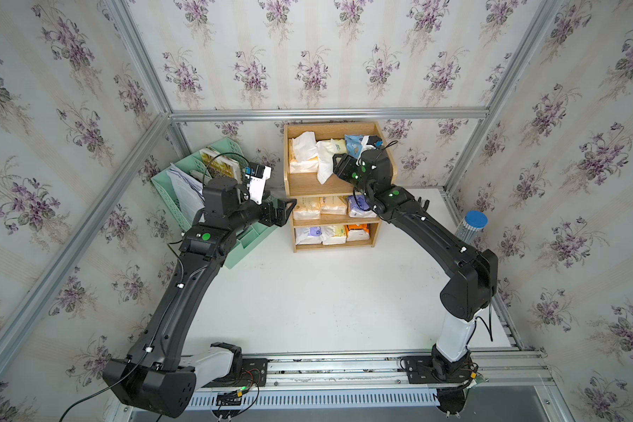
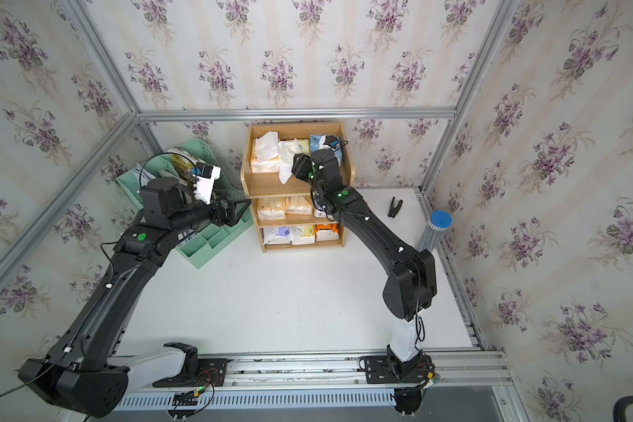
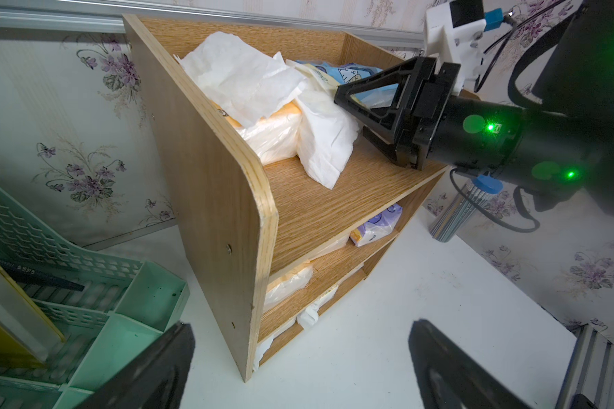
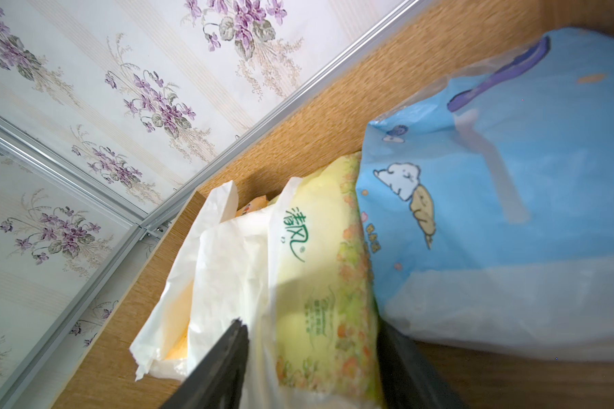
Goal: Remove the tissue boxes from the shelf
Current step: Pick up a box of tissues from the shelf.
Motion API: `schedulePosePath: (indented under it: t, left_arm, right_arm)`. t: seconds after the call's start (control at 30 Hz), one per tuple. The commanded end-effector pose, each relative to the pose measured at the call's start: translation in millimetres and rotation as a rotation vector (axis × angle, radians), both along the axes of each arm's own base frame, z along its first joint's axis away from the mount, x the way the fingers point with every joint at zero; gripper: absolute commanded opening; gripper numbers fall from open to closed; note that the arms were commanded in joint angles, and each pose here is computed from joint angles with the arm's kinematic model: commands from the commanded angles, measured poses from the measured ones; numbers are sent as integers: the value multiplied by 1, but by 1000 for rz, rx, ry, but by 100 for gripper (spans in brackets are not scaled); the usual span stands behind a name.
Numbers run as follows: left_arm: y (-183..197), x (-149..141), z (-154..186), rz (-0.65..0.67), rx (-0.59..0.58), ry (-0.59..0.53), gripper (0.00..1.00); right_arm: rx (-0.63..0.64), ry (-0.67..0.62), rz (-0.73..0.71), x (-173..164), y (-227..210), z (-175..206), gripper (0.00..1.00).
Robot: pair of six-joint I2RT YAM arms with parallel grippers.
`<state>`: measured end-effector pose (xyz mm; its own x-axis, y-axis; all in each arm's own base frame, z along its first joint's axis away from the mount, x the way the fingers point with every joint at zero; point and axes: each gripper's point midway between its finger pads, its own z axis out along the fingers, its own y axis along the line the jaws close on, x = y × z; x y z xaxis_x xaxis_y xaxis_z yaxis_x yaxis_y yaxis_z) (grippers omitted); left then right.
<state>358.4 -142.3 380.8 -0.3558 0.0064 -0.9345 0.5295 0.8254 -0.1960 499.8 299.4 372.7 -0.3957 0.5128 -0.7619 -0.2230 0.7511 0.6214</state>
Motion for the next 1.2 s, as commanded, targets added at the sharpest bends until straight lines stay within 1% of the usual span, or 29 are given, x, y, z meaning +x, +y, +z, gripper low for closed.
schedulePosePath:
  t: [0.0,0.2,0.27,0.6,0.77,0.97,1.07,1.17]
  left_arm:
    - [0,2,7,-2,1,-35,99]
    - [1,3,4,1,7,-31,99]
    - [1,3,4,1,9,-34,99]
    - [2,5,0,7,18,-28,99]
    - [6,5,1,22,23,-34,99]
    - [11,5,2,39,19,-47,99]
    - [13,4,6,44,17,-58,99]
    - [15,2,8,50,22,-76,99]
  right_arm:
    - [3,11,24,-4,3,0,50]
    - [-6,-25,50,-11,2,16,19]
    - [-12,-37,59,-15,2,21,15]
    - [-30,-101,106,-37,-4,52,6]
    - [-37,-126,126,-50,-9,61,2]
    - [-54,-141,150,-70,-18,70,0]
    - [-58,-154,157,-84,-27,73,0]
    - [-67,-166,199,-102,-30,74,0]
